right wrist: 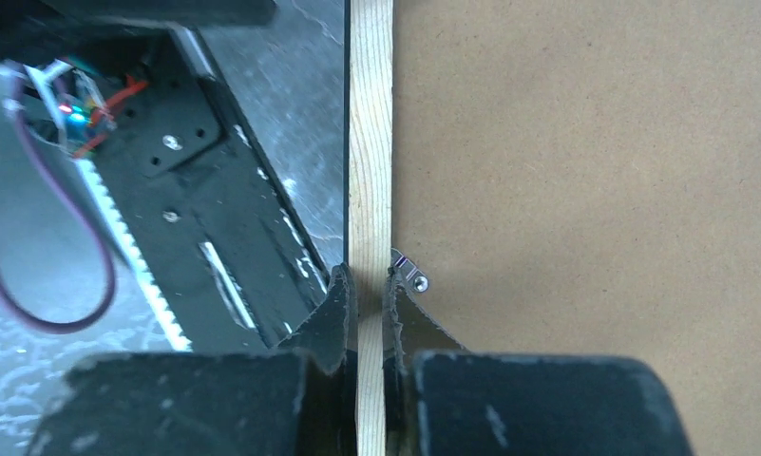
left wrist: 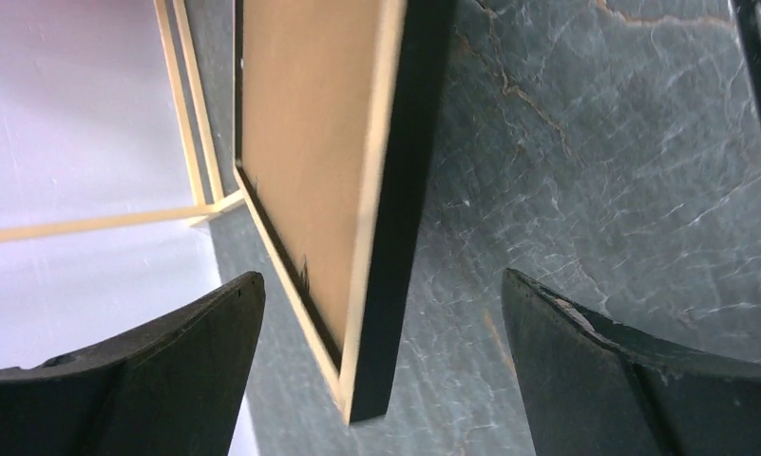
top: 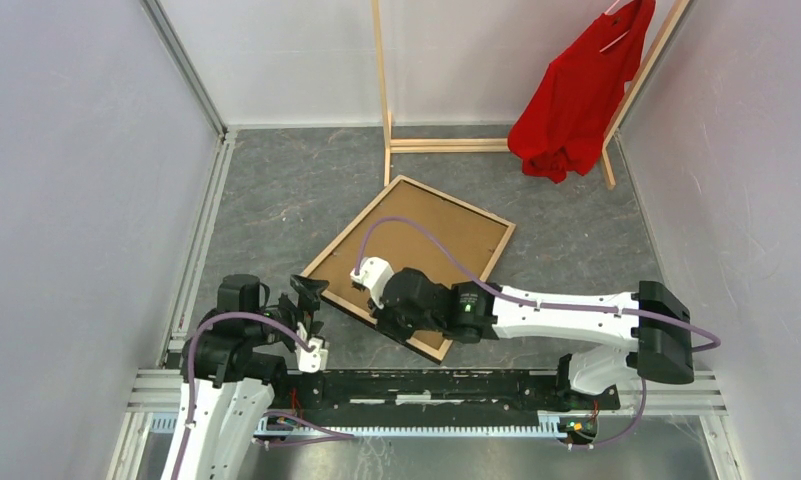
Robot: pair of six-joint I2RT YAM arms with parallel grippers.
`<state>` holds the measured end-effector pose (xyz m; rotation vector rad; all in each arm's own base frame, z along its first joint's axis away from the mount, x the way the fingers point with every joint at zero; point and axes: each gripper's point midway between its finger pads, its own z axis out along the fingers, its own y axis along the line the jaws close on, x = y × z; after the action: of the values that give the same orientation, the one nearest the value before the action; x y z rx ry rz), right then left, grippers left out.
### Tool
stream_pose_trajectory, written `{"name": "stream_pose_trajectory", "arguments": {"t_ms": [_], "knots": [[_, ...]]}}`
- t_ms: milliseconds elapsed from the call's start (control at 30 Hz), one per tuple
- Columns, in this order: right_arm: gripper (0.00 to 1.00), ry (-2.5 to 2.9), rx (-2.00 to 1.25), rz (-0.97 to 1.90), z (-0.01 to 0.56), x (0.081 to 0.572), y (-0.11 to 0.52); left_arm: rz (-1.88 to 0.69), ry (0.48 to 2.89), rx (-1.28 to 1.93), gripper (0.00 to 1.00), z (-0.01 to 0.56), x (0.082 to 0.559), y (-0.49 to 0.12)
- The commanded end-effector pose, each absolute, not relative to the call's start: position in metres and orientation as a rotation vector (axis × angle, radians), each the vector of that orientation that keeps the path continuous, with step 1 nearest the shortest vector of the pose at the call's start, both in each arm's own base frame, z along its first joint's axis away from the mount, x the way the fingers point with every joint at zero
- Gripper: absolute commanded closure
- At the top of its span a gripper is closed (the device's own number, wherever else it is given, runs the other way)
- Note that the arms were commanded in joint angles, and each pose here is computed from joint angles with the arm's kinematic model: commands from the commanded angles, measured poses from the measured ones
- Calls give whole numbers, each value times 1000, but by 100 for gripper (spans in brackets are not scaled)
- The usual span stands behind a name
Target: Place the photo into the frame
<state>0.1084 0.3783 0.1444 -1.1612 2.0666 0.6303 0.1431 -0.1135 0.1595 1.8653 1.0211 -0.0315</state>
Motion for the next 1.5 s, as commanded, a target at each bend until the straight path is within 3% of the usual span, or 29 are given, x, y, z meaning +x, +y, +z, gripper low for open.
{"name": "stream_pose_trajectory", "arguments": {"t_ms": [0, 167, 400, 467, 533, 600, 700, 733, 900, 1067, 1467], "knots": [[100, 1943, -1129, 847, 209, 111, 413, 145, 700, 1952, 0, 174, 156, -124], [100, 1923, -1138, 867, 227, 115, 422, 234, 596, 1932, 6, 190, 176, -129], [100, 1922, -1161, 941, 244, 109, 434, 256, 542, 1974, 35, 198, 188, -132], [85, 1919, -1151, 943, 252, 111, 432, 245, 553, 1962, 46, 202, 188, -132], [54, 1891, -1145, 920, 264, 117, 424, 230, 578, 1942, 55, 207, 188, -132], [29, 1825, -1108, 855, 282, 130, 408, 211, 616, 1919, 59, 213, 188, -132], [5, 1702, -1037, 758, 310, 147, 373, 155, 674, 1911, 59, 218, 185, -132], [2, 1648, -1027, 735, 320, 149, 360, 133, 693, 1911, 60, 220, 184, -132], [2, 1432, -989, 637, 320, 144, 290, 56, 737, 1894, 67, 234, 178, -134], [2, 1307, -1098, 603, 289, 122, 244, -39, 799, 1842, 67, 255, 174, -139], [3, 1153, -1314, 459, 231, 114, 225, -109, 874, 1785, 70, 280, 173, -141]]}}
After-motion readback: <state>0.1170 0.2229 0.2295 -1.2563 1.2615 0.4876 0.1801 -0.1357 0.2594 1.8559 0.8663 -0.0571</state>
